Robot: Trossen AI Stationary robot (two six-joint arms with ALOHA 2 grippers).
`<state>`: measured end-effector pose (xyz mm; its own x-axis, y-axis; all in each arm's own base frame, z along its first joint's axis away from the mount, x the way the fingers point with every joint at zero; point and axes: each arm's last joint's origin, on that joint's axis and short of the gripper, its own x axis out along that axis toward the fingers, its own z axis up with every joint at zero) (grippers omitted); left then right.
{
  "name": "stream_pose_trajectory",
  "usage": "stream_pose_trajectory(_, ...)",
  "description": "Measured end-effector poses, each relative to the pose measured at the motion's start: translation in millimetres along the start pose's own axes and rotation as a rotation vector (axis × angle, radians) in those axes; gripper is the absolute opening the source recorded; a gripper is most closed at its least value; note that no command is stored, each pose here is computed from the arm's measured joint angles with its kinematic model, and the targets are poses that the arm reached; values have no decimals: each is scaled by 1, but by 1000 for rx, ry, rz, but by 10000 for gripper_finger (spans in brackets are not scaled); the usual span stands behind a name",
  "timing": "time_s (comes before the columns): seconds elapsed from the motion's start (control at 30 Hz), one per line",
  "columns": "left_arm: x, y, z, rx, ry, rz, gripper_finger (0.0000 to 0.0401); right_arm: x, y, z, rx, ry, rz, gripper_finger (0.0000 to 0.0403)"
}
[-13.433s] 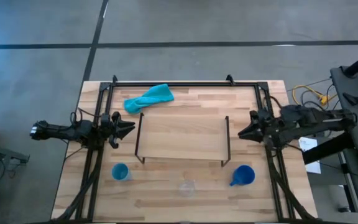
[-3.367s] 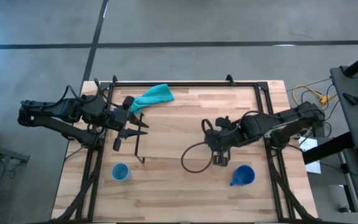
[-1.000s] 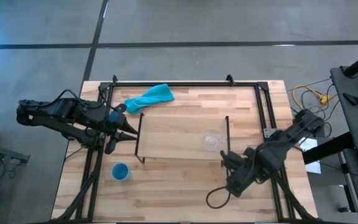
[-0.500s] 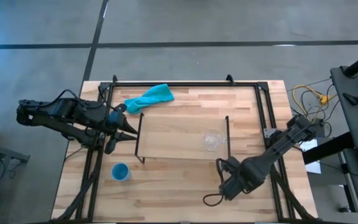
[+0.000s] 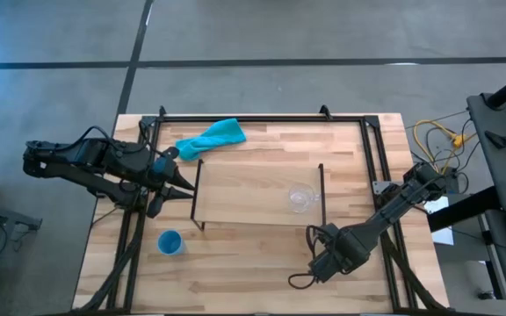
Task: Stack small to large cups/mugs on shelf
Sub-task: Put the blue cup on the shelf
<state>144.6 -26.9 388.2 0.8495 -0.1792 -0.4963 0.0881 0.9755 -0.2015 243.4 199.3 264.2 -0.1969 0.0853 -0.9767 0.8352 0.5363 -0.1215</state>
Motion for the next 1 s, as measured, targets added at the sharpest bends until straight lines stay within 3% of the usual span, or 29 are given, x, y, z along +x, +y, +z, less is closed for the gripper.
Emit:
stream_pose_trajectory(0.27, 0, 0, 0, 0, 0, -1, 86, 10, 2, -3, -37, -4, 17, 77)
stream_pose_trajectory(0.63, 0, 0, 0, 0, -2, -2, 86, 37, -5, 1, -51, -14, -60, 77)
stream_pose_trajectory(0.83, 1, 0, 1, 1, -8, -4, 86, 40, 5, 1, -149, -8, 36, 77)
stream_pose_trajectory(1.0, 1, 0, 1, 0, -8, -3, 86, 48, 1, 3, -156, -9, 9, 77)
